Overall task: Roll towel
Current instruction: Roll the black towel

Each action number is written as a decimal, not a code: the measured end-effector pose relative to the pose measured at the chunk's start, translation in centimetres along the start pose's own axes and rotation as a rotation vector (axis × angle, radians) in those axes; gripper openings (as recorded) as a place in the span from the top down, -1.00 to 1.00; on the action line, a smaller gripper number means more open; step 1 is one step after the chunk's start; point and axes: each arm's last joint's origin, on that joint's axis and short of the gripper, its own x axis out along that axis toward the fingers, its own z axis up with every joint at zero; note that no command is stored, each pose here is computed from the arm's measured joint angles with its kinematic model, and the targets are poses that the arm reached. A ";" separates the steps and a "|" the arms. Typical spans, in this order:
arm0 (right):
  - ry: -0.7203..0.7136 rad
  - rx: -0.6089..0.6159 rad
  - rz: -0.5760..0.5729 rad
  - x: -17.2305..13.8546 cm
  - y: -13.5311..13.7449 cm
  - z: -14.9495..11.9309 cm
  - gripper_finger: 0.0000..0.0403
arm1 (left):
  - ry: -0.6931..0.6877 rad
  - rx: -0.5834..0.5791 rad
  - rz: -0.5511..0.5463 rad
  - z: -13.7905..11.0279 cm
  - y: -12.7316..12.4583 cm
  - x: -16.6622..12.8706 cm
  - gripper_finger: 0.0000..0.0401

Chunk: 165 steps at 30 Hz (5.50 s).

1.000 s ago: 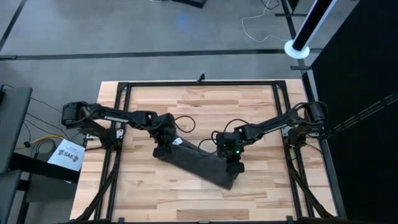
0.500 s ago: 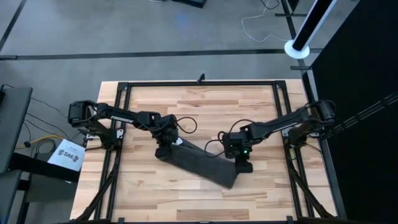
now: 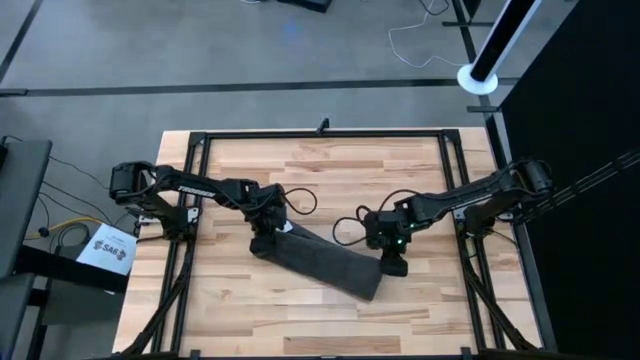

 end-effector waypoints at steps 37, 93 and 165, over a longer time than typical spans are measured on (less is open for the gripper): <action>-0.081 0.252 -0.047 7.0 4.7 2.6 0.78 | -0.010 -0.112 0.039 -0.1 -0.8 -0.5 0.88; 0.036 0.024 0.101 3.7 -5.9 1.8 0.80 | 0.003 -0.251 -0.116 -2.1 2.4 -0.7 0.88; -0.009 -0.198 -0.275 -4.3 -1.1 6.4 -0.27 | 0.014 -0.068 0.018 -2.4 -1.5 -4.5 0.88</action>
